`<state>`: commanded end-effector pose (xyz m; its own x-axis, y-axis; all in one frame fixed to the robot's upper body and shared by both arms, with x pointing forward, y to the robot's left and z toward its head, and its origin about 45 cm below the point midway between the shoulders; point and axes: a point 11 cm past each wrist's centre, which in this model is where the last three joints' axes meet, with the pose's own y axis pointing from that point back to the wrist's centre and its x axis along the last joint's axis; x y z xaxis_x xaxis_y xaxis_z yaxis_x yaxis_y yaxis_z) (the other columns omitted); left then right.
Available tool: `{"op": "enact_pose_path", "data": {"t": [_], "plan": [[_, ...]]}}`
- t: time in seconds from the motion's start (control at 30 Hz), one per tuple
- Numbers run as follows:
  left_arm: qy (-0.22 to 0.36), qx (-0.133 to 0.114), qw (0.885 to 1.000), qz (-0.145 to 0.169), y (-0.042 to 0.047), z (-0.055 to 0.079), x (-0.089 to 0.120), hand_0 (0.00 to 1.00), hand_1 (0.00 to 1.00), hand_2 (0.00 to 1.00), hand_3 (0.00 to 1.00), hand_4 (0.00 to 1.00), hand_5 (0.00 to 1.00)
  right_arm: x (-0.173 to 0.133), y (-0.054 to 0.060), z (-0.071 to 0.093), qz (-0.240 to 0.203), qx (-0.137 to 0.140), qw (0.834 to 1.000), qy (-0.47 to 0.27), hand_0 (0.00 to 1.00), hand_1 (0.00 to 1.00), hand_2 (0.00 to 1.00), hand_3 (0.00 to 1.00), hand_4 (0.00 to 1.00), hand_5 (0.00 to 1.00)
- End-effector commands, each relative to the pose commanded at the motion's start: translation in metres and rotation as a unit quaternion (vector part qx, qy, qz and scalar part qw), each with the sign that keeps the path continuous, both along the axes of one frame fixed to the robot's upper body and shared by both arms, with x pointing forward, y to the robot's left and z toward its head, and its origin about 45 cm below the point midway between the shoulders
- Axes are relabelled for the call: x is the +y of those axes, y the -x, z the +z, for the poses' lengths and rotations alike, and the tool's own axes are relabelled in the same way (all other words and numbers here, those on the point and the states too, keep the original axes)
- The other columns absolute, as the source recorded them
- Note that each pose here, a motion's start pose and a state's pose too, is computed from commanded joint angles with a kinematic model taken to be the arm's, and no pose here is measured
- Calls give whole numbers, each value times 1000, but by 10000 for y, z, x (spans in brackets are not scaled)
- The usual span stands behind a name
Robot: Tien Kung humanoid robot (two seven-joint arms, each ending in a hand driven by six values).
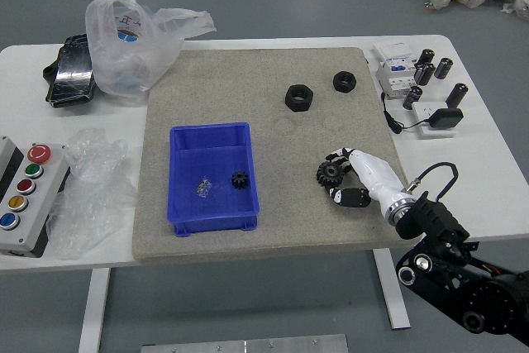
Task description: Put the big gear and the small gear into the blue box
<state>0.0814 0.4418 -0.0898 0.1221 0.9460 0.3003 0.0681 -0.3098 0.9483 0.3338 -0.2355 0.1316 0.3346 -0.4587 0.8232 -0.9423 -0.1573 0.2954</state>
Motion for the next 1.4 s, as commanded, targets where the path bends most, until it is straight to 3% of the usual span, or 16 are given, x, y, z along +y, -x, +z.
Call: {"op": "enact_pose_path", "data": {"t": [0.13,0.43,0.77,0.97,1.0,1.17,1.2,1.37,1.4], "plan": [[0,0,1000,0,3,0,0,745,704,688,789,764,502,52,-58,104,8,-14,1000,-6,635,514,281,388,157,2],[-1,1,1000,0,-6,8,14,745,704,688,789,763,502,576,-294,618,79,-77,994,-5,635,508,273,379,156,4],[-2,3,1000,-1,-16,18,27,745,704,688,789,764,501,1420,-304,1086,186,-123,975,-11,638,511,278,382,164,2],[-3,2,1000,-2,-30,25,36,745,704,688,789,764,502,1640,-276,1121,217,-124,968,-1,642,517,300,395,188,2],[-3,2,1000,-2,-32,25,35,745,704,688,789,764,502,1656,-275,1105,220,-121,968,1,660,551,469,431,283,2],[-2,1,1000,-2,-39,24,28,745,704,688,789,764,502,1679,-267,970,223,-101,969,11,660,551,469,431,283,2],[-2,1,1000,-2,-37,24,29,745,704,689,789,763,502,1682,-259,941,225,-97,969,12,679,629,573,450,290,2],[-3,3,1000,-2,-25,23,31,745,704,689,789,763,502,1710,-224,887,233,-89,968,14,679,629,573,450,290,2],[-3,3,1000,-2,-25,23,30,745,704,689,789,763,501,1717,-221,885,235,-88,968,15,721,739,663,502,446,19]]}}
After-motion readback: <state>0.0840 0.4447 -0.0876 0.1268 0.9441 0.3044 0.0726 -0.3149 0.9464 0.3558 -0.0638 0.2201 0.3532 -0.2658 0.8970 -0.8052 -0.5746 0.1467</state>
